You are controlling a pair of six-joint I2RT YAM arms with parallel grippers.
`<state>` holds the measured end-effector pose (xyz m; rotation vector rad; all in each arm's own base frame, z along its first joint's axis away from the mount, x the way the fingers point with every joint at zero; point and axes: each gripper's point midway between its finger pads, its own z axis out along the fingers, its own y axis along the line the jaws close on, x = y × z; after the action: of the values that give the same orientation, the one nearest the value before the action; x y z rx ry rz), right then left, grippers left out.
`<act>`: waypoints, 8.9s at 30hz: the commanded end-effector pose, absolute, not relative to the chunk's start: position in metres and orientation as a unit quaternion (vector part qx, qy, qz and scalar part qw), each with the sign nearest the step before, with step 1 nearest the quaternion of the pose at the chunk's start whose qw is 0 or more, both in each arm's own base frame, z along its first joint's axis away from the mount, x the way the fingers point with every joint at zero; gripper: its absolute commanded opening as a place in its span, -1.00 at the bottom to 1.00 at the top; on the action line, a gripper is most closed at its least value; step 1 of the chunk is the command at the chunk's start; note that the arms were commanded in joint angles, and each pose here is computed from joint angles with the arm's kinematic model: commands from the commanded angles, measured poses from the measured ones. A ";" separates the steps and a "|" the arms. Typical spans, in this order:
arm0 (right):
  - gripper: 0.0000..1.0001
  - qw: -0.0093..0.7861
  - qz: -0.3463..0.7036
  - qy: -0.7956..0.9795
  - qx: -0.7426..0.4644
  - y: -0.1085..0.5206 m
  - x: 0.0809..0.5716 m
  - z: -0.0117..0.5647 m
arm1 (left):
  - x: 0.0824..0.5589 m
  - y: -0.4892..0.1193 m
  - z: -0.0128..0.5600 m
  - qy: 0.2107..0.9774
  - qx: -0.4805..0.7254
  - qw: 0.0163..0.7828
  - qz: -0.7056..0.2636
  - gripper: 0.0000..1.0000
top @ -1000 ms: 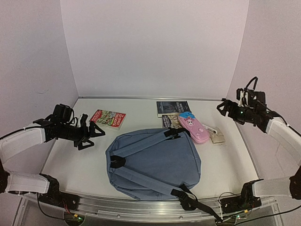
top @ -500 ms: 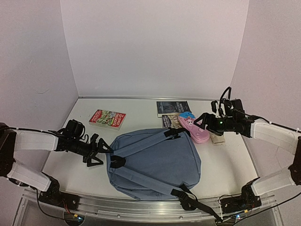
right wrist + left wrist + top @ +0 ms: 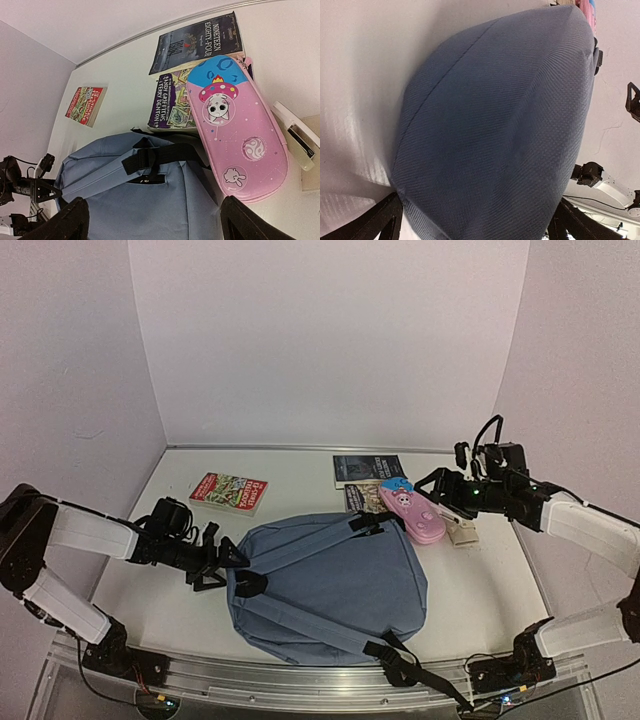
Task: Pack the student bag
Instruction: Adjust the book at the center of the board, then adjust the student bag at the center of the board, then unzip the student bag at the center of the board.
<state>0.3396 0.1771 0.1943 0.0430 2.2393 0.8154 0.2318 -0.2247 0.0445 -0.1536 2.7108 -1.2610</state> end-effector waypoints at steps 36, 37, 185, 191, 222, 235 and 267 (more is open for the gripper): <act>0.77 0.417 0.315 0.852 -0.004 0.176 0.331 0.230 | 0.291 -0.181 0.265 0.907 0.015 0.327 -0.264 -1.00; 0.77 0.416 0.314 0.853 -0.003 0.176 0.331 0.229 | 0.293 -0.170 0.277 0.910 0.013 0.341 -0.234 -1.00; 0.53 0.299 0.367 0.876 -0.097 0.335 0.261 0.234 | 0.274 -0.190 0.044 0.926 -0.180 0.152 -0.295 0.16; 0.40 0.269 0.415 0.860 -0.124 0.404 0.236 0.211 | 0.272 -0.197 0.026 0.932 -0.163 0.132 -0.296 -0.63; -0.39 0.134 0.394 0.884 -0.213 0.524 0.173 0.067 | 0.235 -0.210 0.027 0.950 -0.094 0.150 -0.255 -1.00; -0.55 0.150 0.378 0.891 -0.201 0.526 0.183 0.057 | 0.235 -0.210 0.031 0.948 -0.096 0.153 -0.261 -1.00; -1.00 0.147 0.461 0.830 -0.276 0.512 0.134 0.110 | 0.257 -0.186 0.024 0.952 -0.161 0.169 -0.200 -0.99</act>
<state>0.1454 0.5102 0.0726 -0.7402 2.4965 1.2219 0.2373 -0.2017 0.0245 -0.4157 2.7445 -0.6924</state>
